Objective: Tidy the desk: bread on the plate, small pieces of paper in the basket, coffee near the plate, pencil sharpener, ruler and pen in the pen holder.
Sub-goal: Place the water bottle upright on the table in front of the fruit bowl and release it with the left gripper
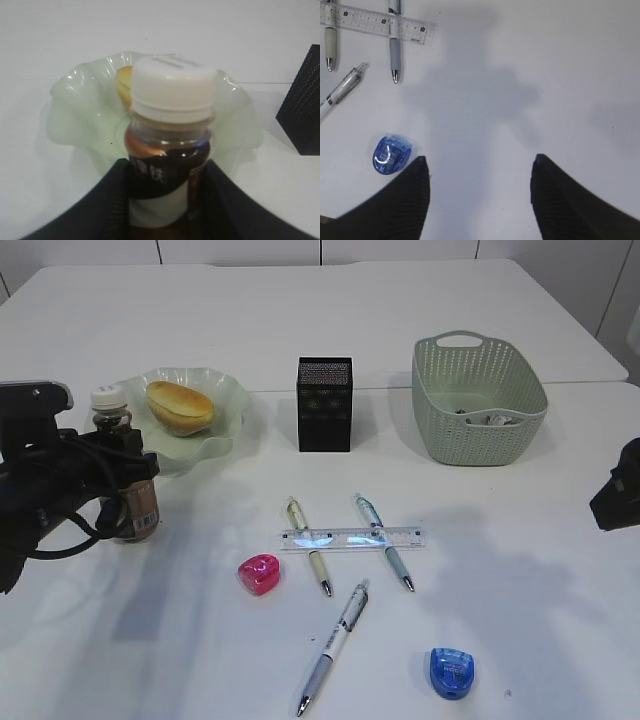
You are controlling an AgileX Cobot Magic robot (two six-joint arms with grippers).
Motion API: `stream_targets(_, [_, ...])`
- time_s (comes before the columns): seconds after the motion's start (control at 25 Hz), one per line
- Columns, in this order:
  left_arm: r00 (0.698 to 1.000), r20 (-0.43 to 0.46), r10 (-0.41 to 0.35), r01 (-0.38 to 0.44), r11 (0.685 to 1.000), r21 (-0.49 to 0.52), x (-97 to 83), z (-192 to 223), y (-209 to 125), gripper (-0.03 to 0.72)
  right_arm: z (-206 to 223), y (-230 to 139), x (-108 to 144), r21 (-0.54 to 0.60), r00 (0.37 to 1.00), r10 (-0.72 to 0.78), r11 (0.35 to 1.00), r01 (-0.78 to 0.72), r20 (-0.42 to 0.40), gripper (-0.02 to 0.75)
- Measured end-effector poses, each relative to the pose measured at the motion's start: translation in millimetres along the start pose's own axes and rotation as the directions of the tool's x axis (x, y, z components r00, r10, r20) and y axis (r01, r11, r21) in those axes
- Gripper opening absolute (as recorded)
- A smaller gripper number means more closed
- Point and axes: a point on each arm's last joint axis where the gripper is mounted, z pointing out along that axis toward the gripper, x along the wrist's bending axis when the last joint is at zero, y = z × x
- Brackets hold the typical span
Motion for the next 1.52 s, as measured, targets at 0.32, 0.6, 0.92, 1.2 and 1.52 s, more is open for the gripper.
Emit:
stream_targets(0.32, [1.000,0.000,0.000,0.000,1.000,0.005,0.0,0.0,-0.5,0.325,0.0,0.0,0.1,0.000,1.000,0.001,1.000,-0.001,-0.001,0.496])
stream_targets(0.6, [1.000,0.000,0.000,0.000,1.000,0.005,0.0,0.0,-0.5,0.393,0.0,0.0,0.3,0.000,1.000,0.003,1.000,-0.003,-0.003,0.496])
stream_targets(0.92, [1.000,0.001,0.000,0.000,1.000,0.020,-0.1,0.0,-1.8,0.439,0.0,0.0,0.2,0.000,1.000,0.002,1.000,-0.002,-0.002,0.496])
stream_targets(1.2, [1.000,-0.004,0.009,-0.009,0.999,0.044,3.2,-8.0,-8.2,0.461,0.0,0.2,0.2,-0.003,1.000,0.002,1.000,-0.002,-0.002,0.496])
stream_targets(1.52, [1.000,-0.007,0.020,-0.020,1.000,0.004,7.3,-18.1,-10.5,0.465,0.0,0.2,0.2,-0.003,1.000,0.002,1.000,-0.002,-0.002,0.496])
